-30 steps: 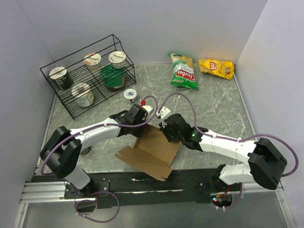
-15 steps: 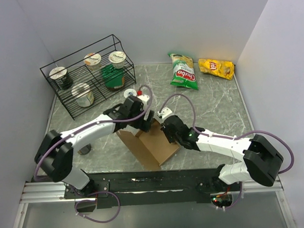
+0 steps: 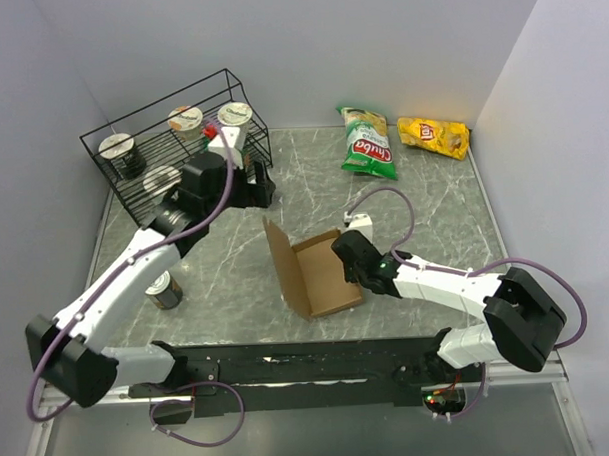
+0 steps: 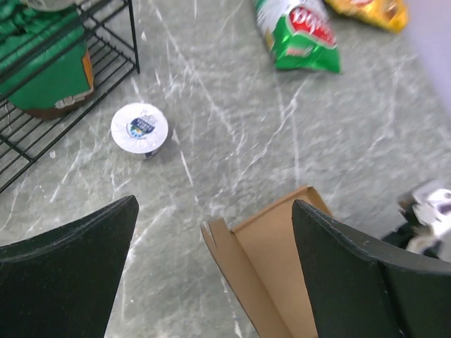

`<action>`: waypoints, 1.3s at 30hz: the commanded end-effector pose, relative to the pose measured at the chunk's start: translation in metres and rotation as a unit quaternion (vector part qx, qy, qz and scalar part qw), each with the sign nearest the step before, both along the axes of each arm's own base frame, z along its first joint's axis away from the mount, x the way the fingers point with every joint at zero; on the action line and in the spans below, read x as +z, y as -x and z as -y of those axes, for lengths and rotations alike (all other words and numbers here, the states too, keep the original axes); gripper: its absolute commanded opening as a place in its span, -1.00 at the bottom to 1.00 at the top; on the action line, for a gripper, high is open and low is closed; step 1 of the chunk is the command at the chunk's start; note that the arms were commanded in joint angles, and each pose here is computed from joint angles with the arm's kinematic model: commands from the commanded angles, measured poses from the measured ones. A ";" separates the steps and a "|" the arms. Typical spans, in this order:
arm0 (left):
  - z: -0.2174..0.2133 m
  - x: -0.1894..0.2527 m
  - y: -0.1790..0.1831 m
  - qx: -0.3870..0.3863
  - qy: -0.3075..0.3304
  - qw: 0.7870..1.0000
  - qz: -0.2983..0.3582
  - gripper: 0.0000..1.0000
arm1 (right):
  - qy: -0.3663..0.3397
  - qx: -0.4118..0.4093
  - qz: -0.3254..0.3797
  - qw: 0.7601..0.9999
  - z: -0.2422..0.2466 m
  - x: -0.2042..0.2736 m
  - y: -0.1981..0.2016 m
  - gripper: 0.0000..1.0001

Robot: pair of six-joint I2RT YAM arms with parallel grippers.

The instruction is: Fold the paper box

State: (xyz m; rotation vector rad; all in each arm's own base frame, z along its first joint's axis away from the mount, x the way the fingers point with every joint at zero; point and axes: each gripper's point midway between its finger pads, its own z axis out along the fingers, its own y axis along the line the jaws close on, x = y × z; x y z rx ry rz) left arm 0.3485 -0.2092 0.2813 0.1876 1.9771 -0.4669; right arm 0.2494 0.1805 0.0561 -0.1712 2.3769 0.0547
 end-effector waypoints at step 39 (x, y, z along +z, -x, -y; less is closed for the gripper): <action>0.069 -0.213 -0.014 -0.103 0.032 0.970 -0.217 0.85 | -0.114 -0.112 -0.126 0.979 0.027 -0.039 0.015 0.69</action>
